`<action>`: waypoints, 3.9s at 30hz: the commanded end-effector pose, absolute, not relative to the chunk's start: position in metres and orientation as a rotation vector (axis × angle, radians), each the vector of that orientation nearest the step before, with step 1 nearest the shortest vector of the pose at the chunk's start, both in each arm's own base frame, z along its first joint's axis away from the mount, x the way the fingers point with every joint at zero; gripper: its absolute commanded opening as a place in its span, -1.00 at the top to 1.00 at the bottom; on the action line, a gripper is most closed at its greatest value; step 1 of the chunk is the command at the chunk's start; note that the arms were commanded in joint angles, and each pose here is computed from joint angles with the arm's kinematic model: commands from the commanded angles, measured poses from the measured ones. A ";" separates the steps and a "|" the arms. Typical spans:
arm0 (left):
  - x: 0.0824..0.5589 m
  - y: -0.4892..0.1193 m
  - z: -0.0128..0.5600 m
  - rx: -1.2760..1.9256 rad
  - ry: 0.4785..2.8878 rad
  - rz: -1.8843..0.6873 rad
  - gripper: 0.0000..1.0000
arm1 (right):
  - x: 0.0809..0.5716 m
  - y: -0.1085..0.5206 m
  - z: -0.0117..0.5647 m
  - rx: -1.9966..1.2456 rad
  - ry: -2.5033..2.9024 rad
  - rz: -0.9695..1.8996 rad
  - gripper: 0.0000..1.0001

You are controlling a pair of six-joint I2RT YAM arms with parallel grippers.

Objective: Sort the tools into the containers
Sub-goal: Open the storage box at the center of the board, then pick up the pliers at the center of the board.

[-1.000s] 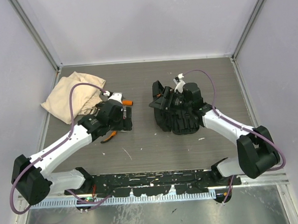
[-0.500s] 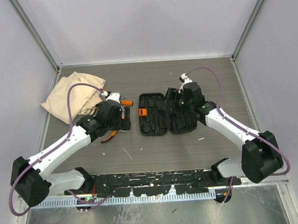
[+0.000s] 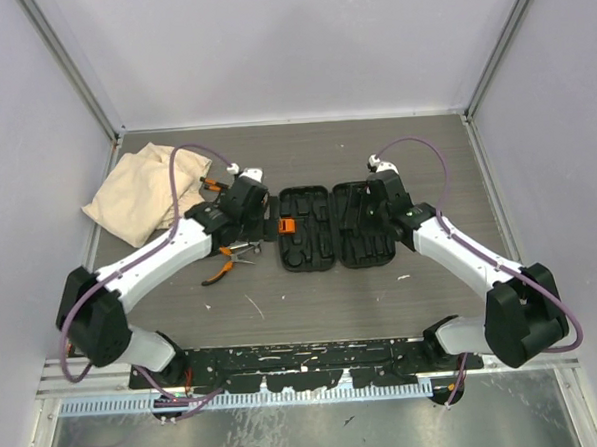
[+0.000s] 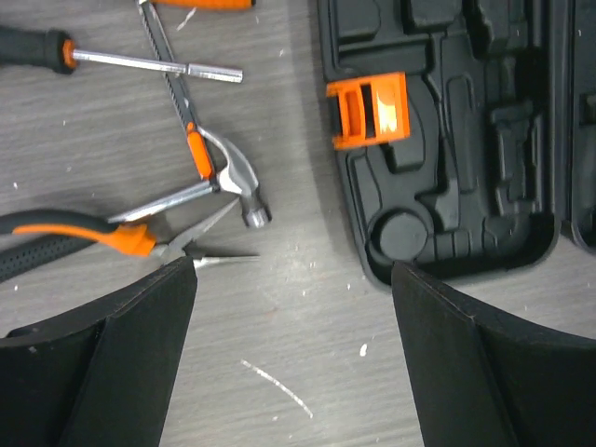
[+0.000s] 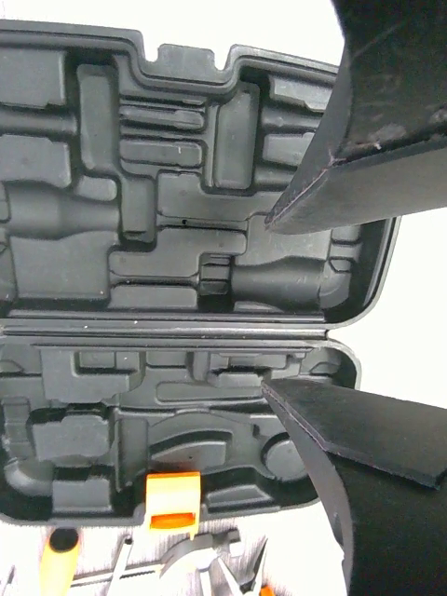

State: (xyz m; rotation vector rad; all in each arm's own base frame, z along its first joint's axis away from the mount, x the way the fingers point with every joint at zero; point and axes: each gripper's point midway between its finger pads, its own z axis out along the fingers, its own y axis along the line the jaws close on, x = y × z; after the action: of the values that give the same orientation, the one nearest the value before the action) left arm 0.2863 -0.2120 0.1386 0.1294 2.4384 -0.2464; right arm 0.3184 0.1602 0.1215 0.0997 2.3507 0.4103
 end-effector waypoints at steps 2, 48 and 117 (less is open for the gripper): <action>0.318 -0.232 0.145 0.133 2.434 -0.129 -0.82 | 0.321 0.154 0.112 0.106 2.344 0.373 -0.37; 0.362 -0.276 0.074 0.280 2.473 0.341 -0.97 | 0.299 0.138 0.029 0.119 2.511 0.248 -0.19; 0.247 -0.117 0.063 -0.143 2.673 -0.086 -0.98 | 0.296 0.163 0.110 -0.055 2.338 0.479 -0.31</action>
State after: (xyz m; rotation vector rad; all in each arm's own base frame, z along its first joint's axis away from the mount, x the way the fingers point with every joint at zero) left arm 0.2352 -0.1219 0.0717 -0.0784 2.7035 -0.1381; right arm 0.2914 0.1537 0.0938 -0.0498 2.3953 0.4139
